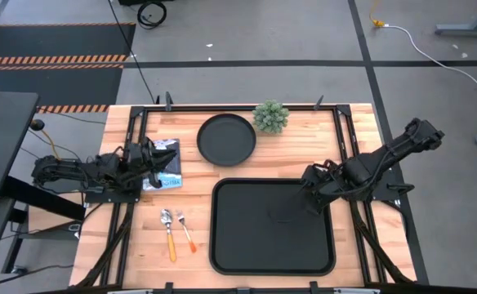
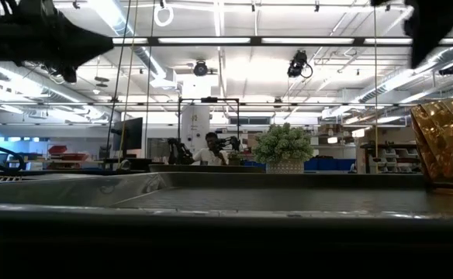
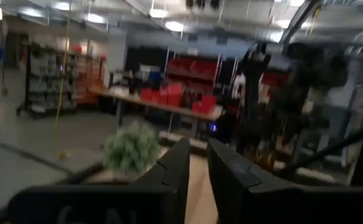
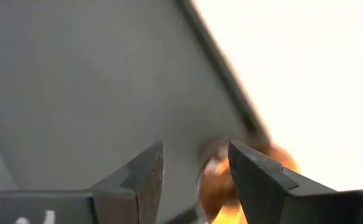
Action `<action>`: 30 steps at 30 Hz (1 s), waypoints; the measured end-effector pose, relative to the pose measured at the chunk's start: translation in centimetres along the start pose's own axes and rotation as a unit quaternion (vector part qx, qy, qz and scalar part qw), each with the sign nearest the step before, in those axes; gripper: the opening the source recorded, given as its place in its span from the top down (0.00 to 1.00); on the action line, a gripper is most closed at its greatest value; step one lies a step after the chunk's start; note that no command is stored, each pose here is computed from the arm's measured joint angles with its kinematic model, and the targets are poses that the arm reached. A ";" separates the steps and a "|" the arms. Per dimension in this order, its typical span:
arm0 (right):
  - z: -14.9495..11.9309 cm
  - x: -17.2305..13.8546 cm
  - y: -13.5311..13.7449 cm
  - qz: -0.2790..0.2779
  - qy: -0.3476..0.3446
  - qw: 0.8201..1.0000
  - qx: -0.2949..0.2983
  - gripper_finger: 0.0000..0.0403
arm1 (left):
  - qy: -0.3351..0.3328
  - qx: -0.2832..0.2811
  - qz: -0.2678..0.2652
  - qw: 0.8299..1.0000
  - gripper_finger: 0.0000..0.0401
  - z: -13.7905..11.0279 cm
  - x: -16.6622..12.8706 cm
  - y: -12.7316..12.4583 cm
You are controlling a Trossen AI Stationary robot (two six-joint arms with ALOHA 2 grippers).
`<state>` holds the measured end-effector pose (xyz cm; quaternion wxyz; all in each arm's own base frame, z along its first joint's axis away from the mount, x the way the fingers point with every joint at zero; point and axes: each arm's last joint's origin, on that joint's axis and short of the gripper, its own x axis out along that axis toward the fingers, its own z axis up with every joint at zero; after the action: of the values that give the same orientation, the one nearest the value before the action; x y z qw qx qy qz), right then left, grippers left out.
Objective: Pick and place plate/cup/fork/spoon on tray
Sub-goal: Put the black plate on the black tray to the bottom of the orange cup
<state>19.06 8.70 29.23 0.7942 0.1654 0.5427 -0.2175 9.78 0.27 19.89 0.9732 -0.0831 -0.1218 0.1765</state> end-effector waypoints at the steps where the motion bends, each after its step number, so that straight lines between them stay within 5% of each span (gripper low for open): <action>1: 0.4 -0.3 -0.1 -0.008 -0.022 1.000 -0.007 0.54 | 0.009 -0.005 0.002 1.000 0.81 -0.2 0.0 0.0; 8: 3.9 -0.1 -1.2 -0.050 -0.116 0.991 -0.044 0.53 | 0.040 -0.014 0.006 0.999 0.77 -0.9 0.0 0.1; 18: 10.0 4.8 0.0 -0.053 -0.166 0.968 -0.179 0.54 | 0.040 -0.013 0.016 0.999 0.79 -0.9 0.0 0.2; 30: 14.6 13.6 -0.5 -0.130 -0.122 0.891 -0.416 0.54 | 0.060 0.000 0.022 0.998 0.80 -1.3 -0.1 0.3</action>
<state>34.61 -1.23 21.70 0.8148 -0.2808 0.4989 -0.0917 9.97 0.33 18.57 0.9746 -0.0966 -0.0611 0.1926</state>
